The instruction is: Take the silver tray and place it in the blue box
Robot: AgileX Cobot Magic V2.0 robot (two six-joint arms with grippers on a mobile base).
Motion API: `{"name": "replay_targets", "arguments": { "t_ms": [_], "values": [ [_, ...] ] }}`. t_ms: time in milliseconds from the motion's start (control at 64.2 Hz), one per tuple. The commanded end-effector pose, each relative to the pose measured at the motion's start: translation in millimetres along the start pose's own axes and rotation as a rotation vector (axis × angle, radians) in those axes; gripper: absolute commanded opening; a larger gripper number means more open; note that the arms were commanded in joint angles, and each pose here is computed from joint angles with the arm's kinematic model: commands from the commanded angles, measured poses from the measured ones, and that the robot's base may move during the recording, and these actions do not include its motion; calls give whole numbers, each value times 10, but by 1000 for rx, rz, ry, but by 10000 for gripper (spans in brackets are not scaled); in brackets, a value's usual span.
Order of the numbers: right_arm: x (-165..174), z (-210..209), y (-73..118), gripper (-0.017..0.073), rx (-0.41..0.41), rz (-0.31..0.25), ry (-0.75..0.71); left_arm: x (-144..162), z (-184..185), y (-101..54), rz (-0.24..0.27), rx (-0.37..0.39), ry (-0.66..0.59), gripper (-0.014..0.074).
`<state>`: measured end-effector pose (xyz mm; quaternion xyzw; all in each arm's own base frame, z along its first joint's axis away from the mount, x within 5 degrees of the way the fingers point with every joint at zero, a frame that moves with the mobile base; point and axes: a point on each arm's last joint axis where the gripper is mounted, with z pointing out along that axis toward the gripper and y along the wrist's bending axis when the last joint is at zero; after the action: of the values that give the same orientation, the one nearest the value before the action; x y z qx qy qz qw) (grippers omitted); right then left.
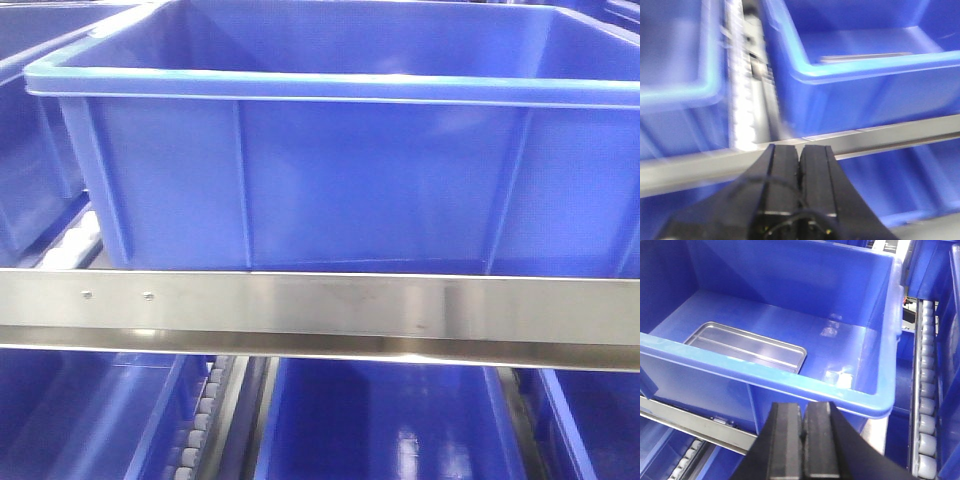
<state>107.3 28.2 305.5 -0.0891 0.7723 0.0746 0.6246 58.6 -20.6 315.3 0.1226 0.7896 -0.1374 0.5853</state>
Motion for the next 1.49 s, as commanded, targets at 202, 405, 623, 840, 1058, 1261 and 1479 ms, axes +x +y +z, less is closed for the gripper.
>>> {"name": "replay_targets", "arguments": {
  "t_ms": [202,405,623,840,1058,1261,1479],
  "values": [
    [-154,-27,30,53,-32,-30,-100,167,31,72,-44,-112,-262,-97],
    [-154,-27,30,53,-32,-30,-100,708,132,186,-115,-234,-433,-96],
    [-156,-27,32,53,-34,-30,-103,1028,191,237,-132,-292,-451,-97],
    [-155,-27,31,53,-33,-30,-102,1030,191,237,-133,-292,-449,-97],
    [-155,-27,31,53,-33,-30,-102,1030,191,237,-133,-292,-449,-97],
    [-151,-26,31,53,-33,-30,-100,1030,191,237,-133,-292,-449,-97],
    [-79,-3,20,53,-25,-20,-86,1030,191,237,-133,-292,-449,-97]
  ]
}}
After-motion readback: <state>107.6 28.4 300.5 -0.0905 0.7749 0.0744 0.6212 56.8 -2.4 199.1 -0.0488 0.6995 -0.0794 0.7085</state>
